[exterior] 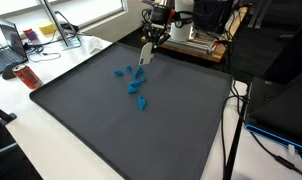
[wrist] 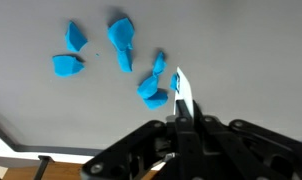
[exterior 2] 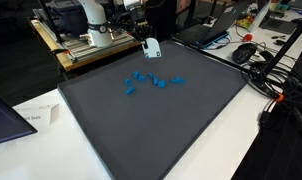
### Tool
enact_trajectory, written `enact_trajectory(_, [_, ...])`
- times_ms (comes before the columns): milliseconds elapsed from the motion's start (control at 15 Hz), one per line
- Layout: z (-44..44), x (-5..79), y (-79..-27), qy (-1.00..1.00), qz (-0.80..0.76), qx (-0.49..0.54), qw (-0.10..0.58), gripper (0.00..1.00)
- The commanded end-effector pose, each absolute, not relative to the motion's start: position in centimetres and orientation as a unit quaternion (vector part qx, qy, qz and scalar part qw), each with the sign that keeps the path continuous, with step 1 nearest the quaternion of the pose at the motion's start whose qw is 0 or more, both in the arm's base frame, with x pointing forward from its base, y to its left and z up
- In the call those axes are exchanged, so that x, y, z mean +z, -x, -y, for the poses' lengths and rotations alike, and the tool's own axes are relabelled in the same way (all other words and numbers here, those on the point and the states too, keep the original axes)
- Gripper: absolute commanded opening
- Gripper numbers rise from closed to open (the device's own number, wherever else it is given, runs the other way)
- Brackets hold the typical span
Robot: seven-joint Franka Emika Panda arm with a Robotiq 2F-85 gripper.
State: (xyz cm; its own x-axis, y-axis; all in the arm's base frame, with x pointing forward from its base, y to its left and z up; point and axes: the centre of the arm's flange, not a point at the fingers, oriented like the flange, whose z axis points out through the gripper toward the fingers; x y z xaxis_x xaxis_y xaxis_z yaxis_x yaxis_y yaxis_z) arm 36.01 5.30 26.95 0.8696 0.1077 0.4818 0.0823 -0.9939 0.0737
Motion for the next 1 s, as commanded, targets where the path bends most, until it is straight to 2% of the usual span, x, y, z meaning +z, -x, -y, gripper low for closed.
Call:
enact_trajectory(0, [-5.7,26.4,-36.2,-0.968,-0.052,0.245,0.026,0.04])
enact_trajectory(400, [-6.1,25.0,-36.8,-0.972,-0.054,0.229,0.023,0.04])
enact_trajectory(467, [-6.1,25.0,-36.8,-0.972,-0.054,0.229,0.023,0.01])
enact_trajectory(933, [-7.7,28.5,-39.1,-0.969,-0.085,0.225,0.051,0.01])
